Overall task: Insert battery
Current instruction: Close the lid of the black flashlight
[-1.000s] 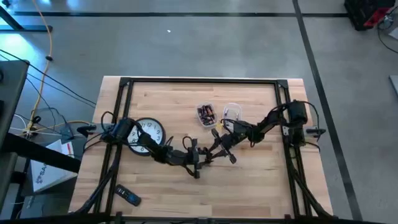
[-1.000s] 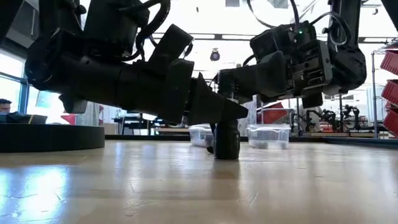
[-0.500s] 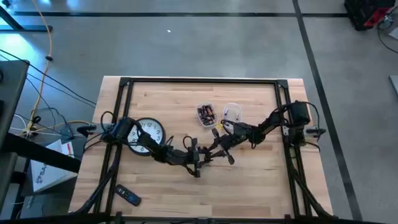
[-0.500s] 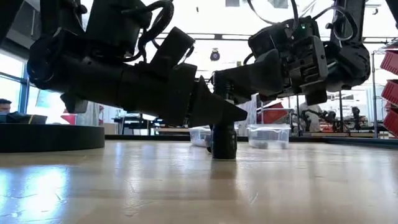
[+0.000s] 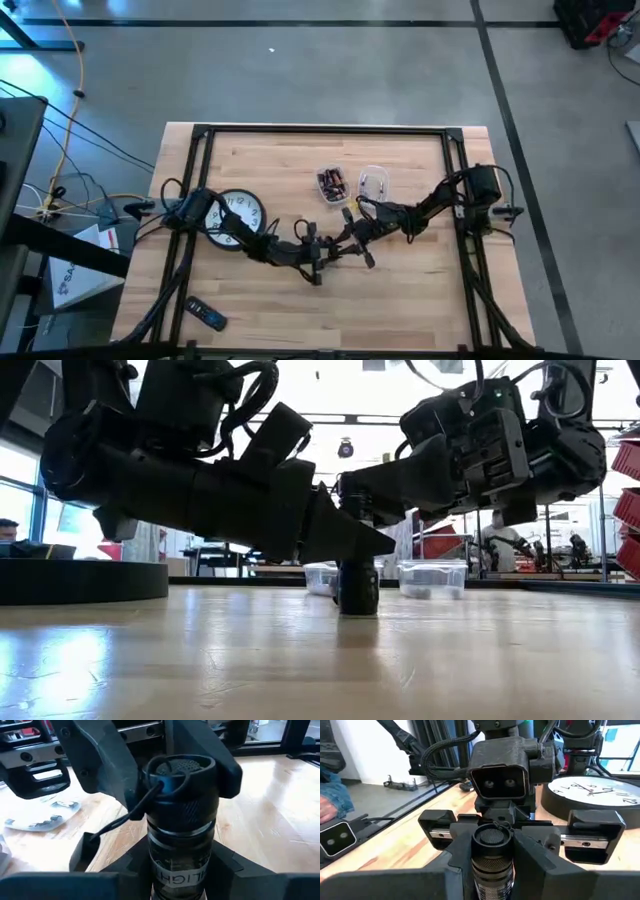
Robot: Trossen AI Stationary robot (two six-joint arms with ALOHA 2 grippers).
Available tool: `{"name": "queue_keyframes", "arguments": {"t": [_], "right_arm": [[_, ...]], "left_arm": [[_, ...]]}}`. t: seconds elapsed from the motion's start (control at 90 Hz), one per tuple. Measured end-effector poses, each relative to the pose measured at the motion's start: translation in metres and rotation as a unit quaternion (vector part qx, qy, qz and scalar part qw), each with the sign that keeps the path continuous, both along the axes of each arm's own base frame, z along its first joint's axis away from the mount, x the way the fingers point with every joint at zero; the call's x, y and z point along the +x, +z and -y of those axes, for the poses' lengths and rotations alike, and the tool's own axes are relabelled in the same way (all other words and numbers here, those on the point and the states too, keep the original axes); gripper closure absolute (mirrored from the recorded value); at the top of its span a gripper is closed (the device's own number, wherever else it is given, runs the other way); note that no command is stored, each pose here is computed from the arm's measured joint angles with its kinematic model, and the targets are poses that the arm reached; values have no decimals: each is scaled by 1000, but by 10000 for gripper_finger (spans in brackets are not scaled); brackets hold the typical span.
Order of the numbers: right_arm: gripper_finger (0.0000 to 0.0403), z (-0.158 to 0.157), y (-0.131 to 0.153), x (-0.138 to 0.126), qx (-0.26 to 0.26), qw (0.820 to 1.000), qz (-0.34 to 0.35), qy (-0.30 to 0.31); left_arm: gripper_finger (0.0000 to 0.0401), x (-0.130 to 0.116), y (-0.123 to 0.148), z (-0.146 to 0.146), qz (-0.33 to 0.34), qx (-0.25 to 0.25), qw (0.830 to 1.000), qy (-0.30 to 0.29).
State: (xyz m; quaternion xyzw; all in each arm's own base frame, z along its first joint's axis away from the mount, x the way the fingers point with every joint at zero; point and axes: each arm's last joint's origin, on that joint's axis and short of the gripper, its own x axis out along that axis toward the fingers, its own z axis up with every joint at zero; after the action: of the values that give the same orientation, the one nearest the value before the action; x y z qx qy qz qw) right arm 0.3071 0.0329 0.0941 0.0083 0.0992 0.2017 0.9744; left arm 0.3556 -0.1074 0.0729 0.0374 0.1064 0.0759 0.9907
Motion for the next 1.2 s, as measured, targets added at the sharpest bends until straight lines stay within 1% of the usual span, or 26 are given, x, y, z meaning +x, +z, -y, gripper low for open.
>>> {"name": "queue_keyframes", "arguments": {"t": [0.178,0.411,0.611,0.922,1.022,1.2], "right_arm": [[320,0,-1,0,-19,1000,2,-7],[320,1,1,0,-26,1000,-7,-12],[320,3,10,-3,-47,998,-31,-41],[320,-11,11,-4,-28,994,-43,-99],[320,-15,11,-4,-18,991,-48,-122],[320,-24,11,-6,-17,986,-51,-157]], "left_arm": [[300,0,-2,-2,-9,-13,1000,8],[301,0,-3,-3,-16,-18,1000,12],[301,0,-4,-5,-18,-18,999,32],[302,-1,-6,-6,-18,-17,999,44],[302,-1,-6,-6,-17,-22,998,52],[302,-1,-6,-7,-16,-34,998,58]]}}
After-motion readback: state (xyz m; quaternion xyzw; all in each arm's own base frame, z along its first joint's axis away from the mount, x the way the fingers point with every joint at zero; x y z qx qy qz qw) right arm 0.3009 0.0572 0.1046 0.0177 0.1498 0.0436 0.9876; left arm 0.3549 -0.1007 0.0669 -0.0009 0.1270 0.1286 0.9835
